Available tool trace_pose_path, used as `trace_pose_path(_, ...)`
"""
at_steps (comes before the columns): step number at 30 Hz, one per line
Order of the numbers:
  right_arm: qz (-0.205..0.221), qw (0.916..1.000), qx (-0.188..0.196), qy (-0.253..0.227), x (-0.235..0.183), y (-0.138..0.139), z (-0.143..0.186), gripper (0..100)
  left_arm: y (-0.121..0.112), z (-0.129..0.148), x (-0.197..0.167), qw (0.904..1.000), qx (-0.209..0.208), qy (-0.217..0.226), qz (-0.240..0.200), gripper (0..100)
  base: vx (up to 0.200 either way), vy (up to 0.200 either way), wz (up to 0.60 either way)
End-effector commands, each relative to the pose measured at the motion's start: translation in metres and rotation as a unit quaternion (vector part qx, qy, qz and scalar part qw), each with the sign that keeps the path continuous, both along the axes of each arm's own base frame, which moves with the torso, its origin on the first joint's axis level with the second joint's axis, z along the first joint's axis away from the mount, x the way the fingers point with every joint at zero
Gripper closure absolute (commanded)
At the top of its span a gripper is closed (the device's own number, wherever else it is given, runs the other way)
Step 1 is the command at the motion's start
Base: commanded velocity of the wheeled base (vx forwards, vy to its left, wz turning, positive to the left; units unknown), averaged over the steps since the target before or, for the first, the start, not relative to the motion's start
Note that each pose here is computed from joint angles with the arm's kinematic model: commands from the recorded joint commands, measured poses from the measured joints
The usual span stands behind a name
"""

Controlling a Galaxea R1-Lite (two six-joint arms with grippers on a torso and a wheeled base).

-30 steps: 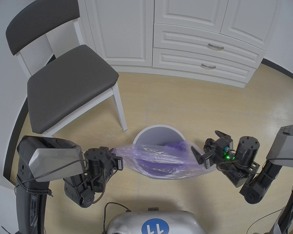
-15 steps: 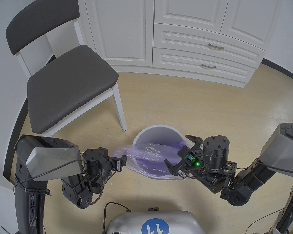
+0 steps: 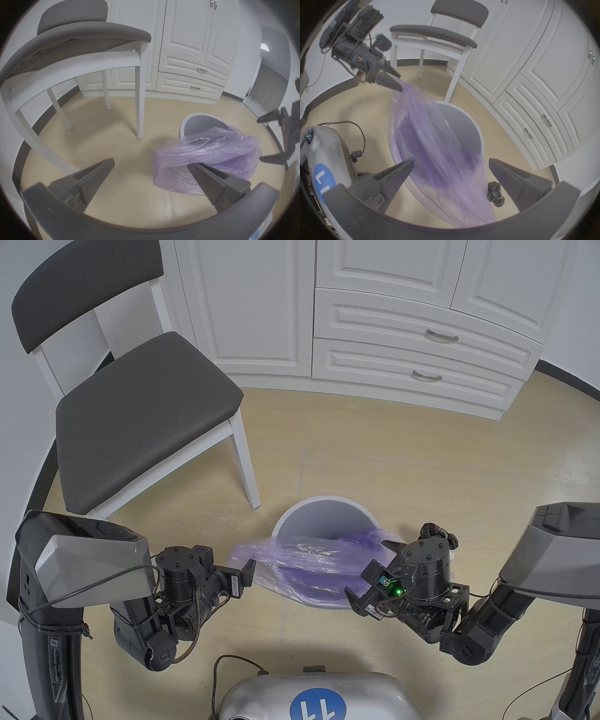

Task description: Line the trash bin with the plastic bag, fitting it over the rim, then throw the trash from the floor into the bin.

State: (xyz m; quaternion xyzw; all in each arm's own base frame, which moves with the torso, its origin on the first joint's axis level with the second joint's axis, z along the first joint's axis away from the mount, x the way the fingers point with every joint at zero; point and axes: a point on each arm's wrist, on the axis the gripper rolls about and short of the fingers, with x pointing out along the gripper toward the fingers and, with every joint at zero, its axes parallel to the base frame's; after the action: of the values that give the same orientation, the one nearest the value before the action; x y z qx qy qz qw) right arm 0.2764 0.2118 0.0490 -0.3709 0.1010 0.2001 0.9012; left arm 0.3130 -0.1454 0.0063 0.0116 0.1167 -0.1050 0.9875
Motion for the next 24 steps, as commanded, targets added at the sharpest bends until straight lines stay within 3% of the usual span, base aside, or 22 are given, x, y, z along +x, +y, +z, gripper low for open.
trace_pose_path(1,-0.009,0.9997,-0.013,0.016,0.011,0.001,-0.02,0,0.003,0.007,0.001,0.9999,-0.005,-0.009,0.004,0,0.0,0.0,0.0)
trace_pose_path(10,-0.026,0.9996,-0.004,-0.005,0.036,0.017,-0.026,0,0.005,0.009,0.002,0.9999,-0.005,-0.012,0.008,0,0.0,0.0,0.0)
trace_pose_path(19,-0.039,0.9992,-0.004,-0.006,0.05,0.015,-0.03,0,0.007,0.01,0.004,0.9998,-0.007,-0.015,0.01,0,0.0,0.0,0.0)
trace_pose_path(20,-0.039,0.9992,-0.001,-0.008,0.05,0.015,-0.028,100,0.007,0.01,0.004,0.9998,-0.007,-0.015,0.01,0,0.0,0.0,0.0)
trace_pose_path(24,-0.038,0.9991,0.008,-0.019,0.048,0.015,-0.017,100,0.009,0.01,0.004,0.9998,-0.006,-0.014,0.013,0,0.0,0.0,0.0)
